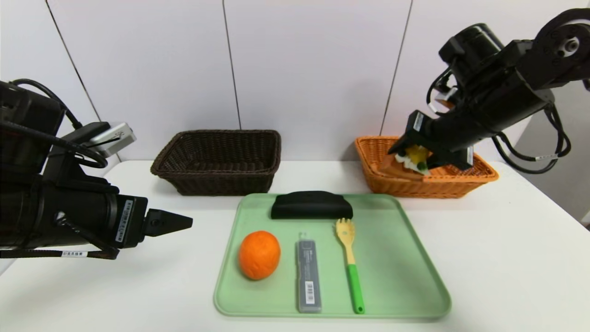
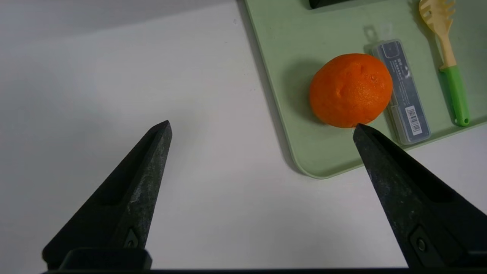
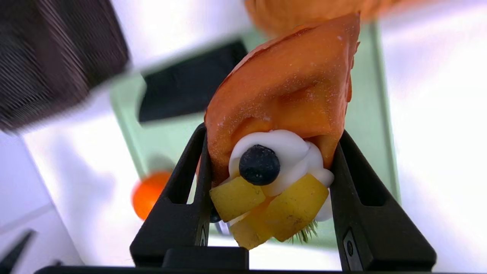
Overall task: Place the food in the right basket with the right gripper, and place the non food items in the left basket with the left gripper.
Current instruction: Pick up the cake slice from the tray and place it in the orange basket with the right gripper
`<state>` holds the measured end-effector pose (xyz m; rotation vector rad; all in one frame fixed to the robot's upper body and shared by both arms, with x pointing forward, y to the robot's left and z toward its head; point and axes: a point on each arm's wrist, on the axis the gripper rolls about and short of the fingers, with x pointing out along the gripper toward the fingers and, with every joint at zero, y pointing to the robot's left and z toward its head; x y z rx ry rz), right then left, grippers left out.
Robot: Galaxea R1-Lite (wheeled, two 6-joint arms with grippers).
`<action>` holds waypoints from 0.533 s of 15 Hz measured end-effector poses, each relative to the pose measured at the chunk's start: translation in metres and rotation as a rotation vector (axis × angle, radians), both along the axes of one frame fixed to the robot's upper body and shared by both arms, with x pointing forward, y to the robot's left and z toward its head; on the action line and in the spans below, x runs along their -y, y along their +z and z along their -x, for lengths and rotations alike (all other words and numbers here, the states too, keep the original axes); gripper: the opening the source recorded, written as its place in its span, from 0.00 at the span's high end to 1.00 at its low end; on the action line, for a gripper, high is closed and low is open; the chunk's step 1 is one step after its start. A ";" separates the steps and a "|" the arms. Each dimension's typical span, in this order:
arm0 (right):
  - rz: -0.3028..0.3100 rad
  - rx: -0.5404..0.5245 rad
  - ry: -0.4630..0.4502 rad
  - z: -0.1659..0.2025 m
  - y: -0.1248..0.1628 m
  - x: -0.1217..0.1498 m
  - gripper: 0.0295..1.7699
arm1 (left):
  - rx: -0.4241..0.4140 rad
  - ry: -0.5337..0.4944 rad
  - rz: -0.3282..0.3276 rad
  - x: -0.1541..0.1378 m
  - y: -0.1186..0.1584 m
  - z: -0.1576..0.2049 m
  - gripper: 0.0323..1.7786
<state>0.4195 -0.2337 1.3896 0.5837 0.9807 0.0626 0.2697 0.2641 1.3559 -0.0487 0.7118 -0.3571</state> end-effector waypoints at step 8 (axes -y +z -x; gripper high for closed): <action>-0.054 0.184 -0.225 -0.078 -0.031 0.061 0.52 | -0.007 -0.017 -0.002 0.001 -0.003 0.006 0.05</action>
